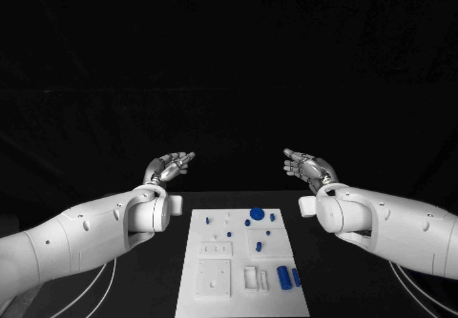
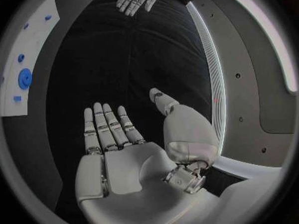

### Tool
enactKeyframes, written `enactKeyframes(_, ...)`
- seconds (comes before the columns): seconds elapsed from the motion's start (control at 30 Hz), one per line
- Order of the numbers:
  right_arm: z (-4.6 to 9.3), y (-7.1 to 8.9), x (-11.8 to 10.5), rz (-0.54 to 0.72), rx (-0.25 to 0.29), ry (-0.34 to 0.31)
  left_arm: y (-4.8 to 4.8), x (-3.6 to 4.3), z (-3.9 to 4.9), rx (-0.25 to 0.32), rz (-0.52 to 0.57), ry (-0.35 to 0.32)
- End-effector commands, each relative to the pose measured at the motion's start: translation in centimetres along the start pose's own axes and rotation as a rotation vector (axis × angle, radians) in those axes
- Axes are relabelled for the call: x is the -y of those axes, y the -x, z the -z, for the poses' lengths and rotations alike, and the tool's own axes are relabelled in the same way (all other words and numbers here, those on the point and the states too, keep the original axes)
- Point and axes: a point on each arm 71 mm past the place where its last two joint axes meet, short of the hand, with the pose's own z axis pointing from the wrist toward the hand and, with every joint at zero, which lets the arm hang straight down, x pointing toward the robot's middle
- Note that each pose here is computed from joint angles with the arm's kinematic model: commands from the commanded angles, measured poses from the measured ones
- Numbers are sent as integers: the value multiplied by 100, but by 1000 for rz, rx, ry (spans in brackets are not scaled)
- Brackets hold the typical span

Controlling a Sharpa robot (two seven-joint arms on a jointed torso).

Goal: Assemble the parts on the task board

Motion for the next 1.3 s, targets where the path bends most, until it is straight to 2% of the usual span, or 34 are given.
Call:
enactKeyframes(0.03, -87, -21, 10, 4, -190, -106, 0, 21, -142, -90, 25, 64)
enactKeyframes(0.13, -162, 62, -33, 23, -218, -133, 53, 75, -253, -91, 13, 69)
enactKeyframes(0.23, -207, 117, -63, 36, -236, -151, 86, 112, -319, -92, 5, 73)
enactKeyframes(0.4, -236, 155, -84, 45, -248, -164, 104, 133, -354, -92, 1, 74)
enactKeyframes(0.43, -293, 175, -124, 241, -232, -74, 105, 132, -339, -110, 8, 77)
enactKeyframes(0.57, -318, 143, -160, 408, -235, 2, 128, 137, -311, -108, 7, 70)
enactKeyframes(0.67, -355, 93, -188, 584, -247, 75, 159, 151, -265, -105, 5, 55)
enactKeyframes(0.77, -370, 26, -204, 756, -282, 141, 184, 164, -215, -110, 10, 46)
enactKeyframes(0.83, -370, -30, -199, 876, -325, 175, 190, 178, -165, -125, 8, 36)
enactKeyframes(0.87, -372, -52, -203, 910, -330, 192, 189, 181, -147, -136, 11, 36)
enactKeyframes(0.9, -381, -104, -211, 967, -339, 222, 193, 184, -113, -171, 24, 40)
enactKeyframes(1.13, -376, -371, -228, 1200, -396, 352, 174, 266, 72, -249, 30, -4)
enactKeyframes(1.2, -364, -453, -239, 1259, -389, 397, 161, 295, 134, -286, 38, -19)
enactKeyframes(1.3, -362, -516, -232, 1331, -393, 422, 121, 328, 200, -328, 28, -48)
